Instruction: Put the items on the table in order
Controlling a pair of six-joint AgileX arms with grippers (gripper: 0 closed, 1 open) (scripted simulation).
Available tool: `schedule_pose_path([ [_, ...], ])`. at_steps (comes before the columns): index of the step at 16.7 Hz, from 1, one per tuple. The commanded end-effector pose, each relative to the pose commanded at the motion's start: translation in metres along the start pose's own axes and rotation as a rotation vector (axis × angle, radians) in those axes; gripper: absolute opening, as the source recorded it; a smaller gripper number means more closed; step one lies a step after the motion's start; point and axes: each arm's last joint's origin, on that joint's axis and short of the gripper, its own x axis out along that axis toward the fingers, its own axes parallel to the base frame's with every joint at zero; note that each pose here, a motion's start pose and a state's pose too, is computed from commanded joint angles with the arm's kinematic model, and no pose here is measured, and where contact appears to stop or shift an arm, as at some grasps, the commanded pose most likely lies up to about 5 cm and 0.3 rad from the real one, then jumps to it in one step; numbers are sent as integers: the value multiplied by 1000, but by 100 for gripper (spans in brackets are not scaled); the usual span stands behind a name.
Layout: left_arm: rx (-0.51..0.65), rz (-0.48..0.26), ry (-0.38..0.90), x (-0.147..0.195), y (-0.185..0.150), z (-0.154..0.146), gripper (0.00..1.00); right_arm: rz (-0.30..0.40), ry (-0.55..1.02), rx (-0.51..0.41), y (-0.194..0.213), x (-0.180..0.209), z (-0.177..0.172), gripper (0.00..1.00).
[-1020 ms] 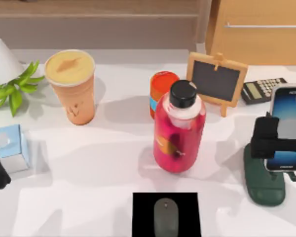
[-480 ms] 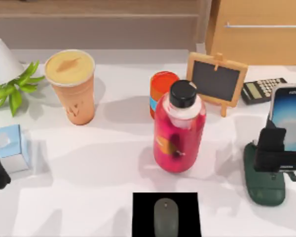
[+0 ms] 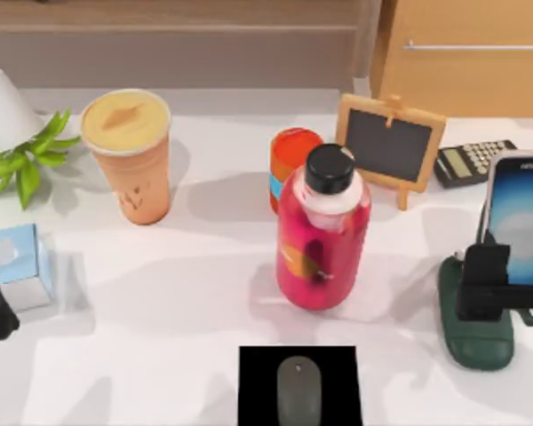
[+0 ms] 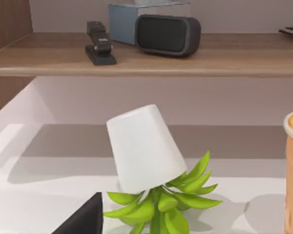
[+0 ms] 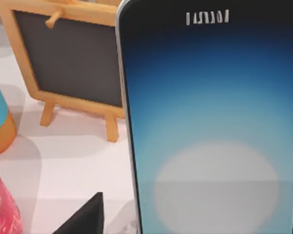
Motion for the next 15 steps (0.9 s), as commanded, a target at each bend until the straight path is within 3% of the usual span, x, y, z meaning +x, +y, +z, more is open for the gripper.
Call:
schedule_pose_path([
  [3,0,0,0,0,0,0,100,7,-17,0,-5,-1,1,100],
  [9,0,0,0,0,0,0,100,90,-167,15,-45,-10,0,100],
  [15,0,0,0,0,0,0,100,76,-348,21,-98,2,-26,100],
])
